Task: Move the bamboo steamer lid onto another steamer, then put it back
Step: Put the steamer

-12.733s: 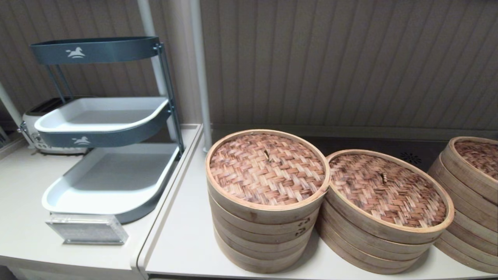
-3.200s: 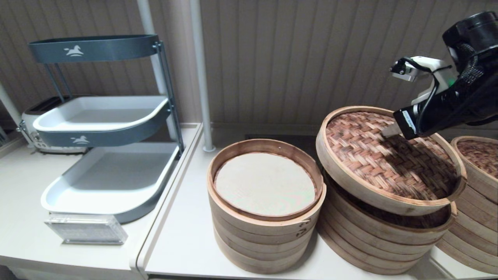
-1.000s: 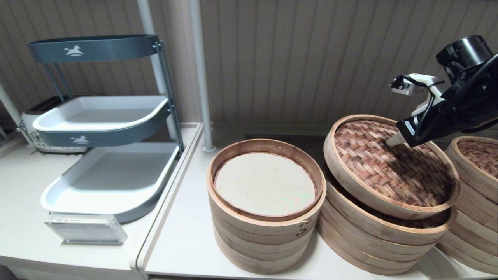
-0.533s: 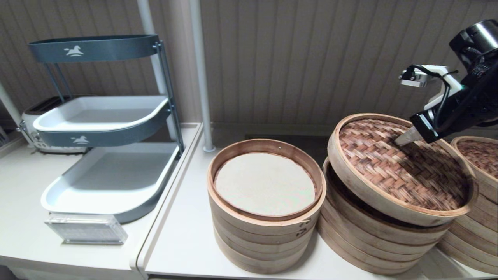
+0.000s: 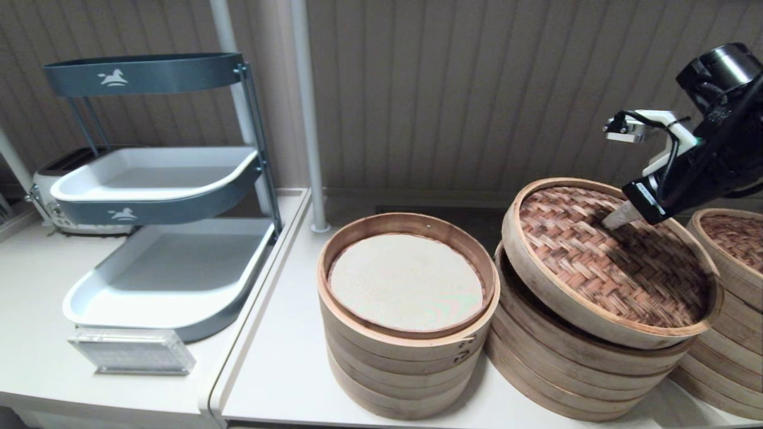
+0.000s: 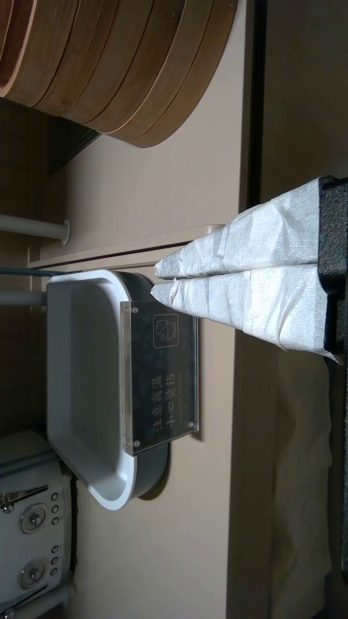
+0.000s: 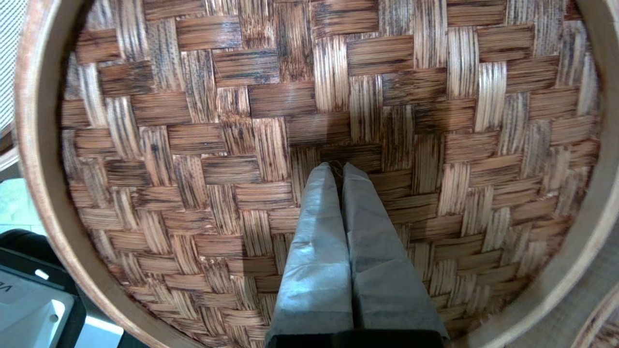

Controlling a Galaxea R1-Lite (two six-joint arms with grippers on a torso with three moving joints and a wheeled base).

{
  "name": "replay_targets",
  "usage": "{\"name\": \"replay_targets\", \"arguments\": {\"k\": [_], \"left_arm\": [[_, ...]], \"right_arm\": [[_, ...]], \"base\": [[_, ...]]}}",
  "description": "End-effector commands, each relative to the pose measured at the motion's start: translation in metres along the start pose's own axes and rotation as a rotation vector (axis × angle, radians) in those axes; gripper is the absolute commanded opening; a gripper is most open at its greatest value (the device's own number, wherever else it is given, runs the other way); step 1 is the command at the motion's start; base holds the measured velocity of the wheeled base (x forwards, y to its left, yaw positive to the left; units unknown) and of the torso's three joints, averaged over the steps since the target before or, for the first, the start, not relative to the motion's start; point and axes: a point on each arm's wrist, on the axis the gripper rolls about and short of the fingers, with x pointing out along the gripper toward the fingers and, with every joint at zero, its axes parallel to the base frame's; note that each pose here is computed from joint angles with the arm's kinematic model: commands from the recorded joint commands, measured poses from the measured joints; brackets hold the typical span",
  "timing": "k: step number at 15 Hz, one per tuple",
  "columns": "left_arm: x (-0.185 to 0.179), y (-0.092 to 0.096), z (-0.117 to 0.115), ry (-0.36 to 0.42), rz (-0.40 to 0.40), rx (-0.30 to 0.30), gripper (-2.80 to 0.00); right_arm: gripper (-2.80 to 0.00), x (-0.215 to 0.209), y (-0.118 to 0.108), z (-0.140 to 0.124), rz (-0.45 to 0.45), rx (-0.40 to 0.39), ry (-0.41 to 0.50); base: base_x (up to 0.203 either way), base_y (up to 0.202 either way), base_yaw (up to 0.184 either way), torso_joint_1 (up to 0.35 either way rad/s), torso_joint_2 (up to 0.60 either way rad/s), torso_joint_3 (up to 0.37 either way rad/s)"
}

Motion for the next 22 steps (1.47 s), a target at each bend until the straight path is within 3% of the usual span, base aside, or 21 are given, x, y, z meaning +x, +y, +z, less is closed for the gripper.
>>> {"name": "replay_targets", "arguments": {"k": [1, 9, 22], "left_arm": [[0.002, 0.000, -0.008, 0.027, -0.001, 0.000, -2.80], [0.002, 0.000, -0.008, 0.027, -0.001, 0.000, -2.80], [0.002, 0.000, -0.008, 0.027, -0.001, 0.002, -2.80]], "right_arm": [[-2.80, 0.009, -0.003, 0.000, 0.009, 0.005, 0.024], [-2.80, 0.021, -0.008, 0.000, 0.013, 0.014, 0.047], [-2.80, 0.002, -0.001, 0.000, 0.004, -0.016, 0.010]], "base": [[0.000, 0.000, 0.000, 0.000, 0.00, 0.000], [0.000, 0.000, 0.000, 0.000, 0.00, 0.000], [0.000, 0.000, 0.000, 0.000, 0.00, 0.000]]}}
